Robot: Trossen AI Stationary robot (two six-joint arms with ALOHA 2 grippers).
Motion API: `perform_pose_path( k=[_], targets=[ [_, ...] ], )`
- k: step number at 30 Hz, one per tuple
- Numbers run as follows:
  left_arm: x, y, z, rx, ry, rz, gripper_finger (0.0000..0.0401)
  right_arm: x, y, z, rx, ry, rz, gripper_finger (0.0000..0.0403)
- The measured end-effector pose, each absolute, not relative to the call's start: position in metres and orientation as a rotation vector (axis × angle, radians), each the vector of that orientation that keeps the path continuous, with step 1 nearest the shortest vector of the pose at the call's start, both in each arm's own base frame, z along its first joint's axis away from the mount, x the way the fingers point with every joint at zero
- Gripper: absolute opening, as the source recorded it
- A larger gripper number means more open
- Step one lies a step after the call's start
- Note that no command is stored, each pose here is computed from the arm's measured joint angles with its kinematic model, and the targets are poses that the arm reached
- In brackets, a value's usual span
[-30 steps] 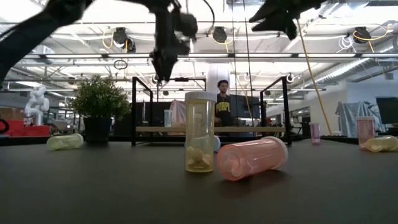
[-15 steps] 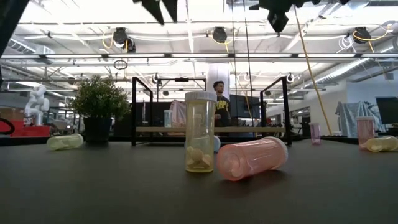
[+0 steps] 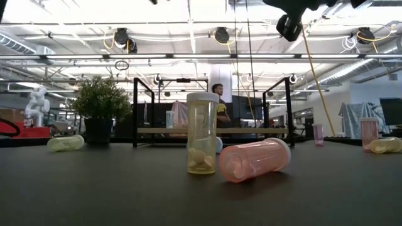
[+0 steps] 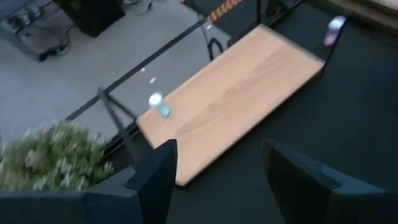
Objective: Pick and place medicine bottles onto shelf by color
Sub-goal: Put the top left yellow pill bottle on the shelf
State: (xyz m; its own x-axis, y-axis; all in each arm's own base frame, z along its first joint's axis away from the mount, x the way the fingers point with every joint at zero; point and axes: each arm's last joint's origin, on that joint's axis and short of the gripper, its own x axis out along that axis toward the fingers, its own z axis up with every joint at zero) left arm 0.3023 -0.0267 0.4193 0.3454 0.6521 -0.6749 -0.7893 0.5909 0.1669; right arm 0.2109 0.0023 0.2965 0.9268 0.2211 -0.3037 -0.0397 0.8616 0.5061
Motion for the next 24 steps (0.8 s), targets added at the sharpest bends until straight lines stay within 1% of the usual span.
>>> perform_pose_path(
  k=[5, 8, 10, 14, 18, 24],
  targets=[
    [0.270, -0.036, 0.381, -0.265, 0.804, 1.014, 0.0232, 0.213, 0.015, 0.294, 0.511, 0.357, 0.041, 0.0018],
    [0.245, -0.037, 0.361, -0.372, 0.810, 1.037, 0.0232, 0.217, 0.019, 0.289, 0.521, 0.364, -0.030, 0.0018],
    [0.229, -0.037, 0.344, -0.458, 0.890, 1.046, 0.0232, 0.223, 0.021, 0.285, 0.533, 0.374, -0.056, 0.0018],
    [0.213, -0.032, 0.310, -0.570, 1.040, 1.077, 0.0232, 0.235, 0.020, 0.270, 0.557, 0.432, -0.102, 0.0018],
    [0.211, -0.023, 0.282, -0.605, 1.179, 1.010, 0.0232, 0.253, 0.014, 0.255, 0.643, 0.438, -0.178, 0.0018],
    [0.211, -0.003, 0.230, -0.622, 1.326, 0.861, 0.0232, 0.279, 0.016, 0.243, 0.780, 0.349, -0.170, 0.0018]
  ],
)
